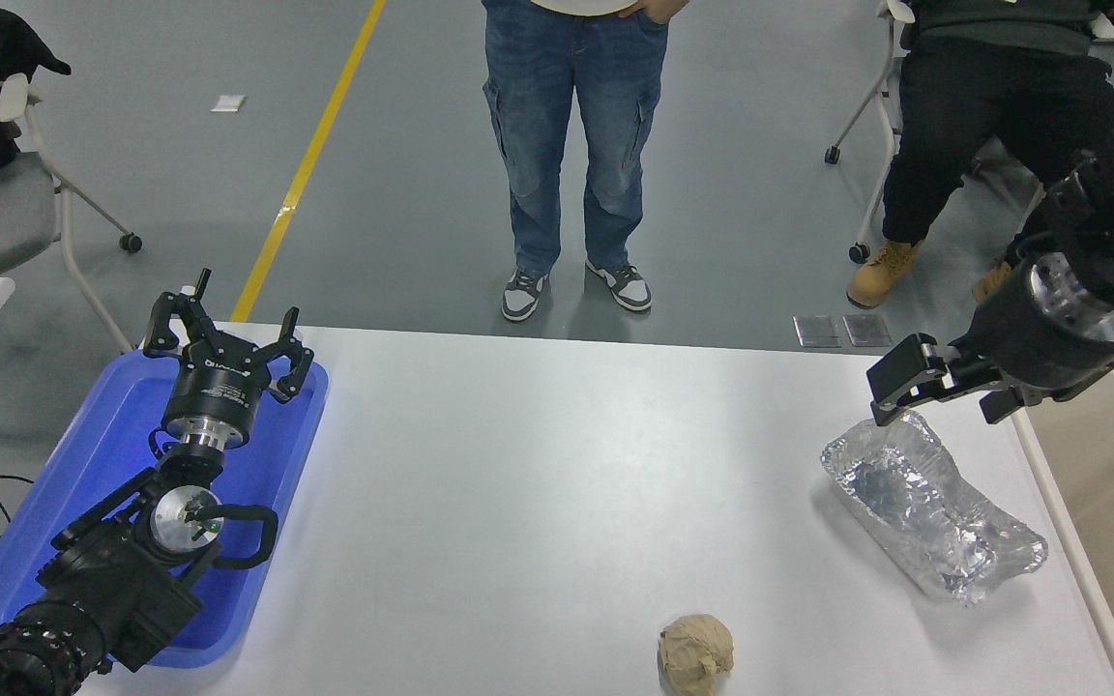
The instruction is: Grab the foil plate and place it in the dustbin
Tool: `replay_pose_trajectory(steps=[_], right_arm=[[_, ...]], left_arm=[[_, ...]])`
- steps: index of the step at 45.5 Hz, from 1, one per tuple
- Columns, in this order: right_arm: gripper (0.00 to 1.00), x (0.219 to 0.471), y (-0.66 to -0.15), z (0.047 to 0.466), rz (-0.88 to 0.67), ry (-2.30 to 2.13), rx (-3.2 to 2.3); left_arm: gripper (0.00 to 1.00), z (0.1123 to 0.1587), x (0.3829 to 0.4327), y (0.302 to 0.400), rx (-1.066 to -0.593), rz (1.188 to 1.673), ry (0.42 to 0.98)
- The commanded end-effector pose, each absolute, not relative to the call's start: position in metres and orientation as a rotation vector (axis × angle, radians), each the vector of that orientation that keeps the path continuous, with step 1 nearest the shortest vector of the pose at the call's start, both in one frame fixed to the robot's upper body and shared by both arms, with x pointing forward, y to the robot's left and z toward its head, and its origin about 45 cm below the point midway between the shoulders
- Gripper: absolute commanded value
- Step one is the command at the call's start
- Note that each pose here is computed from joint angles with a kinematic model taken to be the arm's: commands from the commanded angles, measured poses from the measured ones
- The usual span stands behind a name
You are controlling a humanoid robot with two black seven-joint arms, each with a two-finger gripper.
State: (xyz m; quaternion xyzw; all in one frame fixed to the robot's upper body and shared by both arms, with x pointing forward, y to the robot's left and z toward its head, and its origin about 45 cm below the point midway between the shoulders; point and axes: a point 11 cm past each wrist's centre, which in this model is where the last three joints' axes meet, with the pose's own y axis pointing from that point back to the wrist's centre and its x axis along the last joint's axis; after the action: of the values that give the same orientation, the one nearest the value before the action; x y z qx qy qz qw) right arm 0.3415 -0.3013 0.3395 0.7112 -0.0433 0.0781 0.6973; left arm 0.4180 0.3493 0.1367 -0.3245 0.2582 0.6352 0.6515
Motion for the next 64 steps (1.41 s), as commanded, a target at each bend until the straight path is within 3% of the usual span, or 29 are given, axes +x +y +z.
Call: replay_pose_trajectory(steps=[1,50,64], right_arm=[[1.0,0.341,-0.305,0.34,0.168,-0.104,1.58],[1.0,0.347,-0.329,0.342,0.135,-0.191,1.602],[1.0,0.348,-0.378,0.336,-0.043,-0.504,1.64]], left_arm=[[1.0,0.1367,0.418,0.3493,-0.737,1.442,0.586],[1.0,0.1366,0.418,0.3492,-0.736,1.442,0.587],[1.0,0.1366,0.418,0.3491,-0.735,1.441,0.586]])
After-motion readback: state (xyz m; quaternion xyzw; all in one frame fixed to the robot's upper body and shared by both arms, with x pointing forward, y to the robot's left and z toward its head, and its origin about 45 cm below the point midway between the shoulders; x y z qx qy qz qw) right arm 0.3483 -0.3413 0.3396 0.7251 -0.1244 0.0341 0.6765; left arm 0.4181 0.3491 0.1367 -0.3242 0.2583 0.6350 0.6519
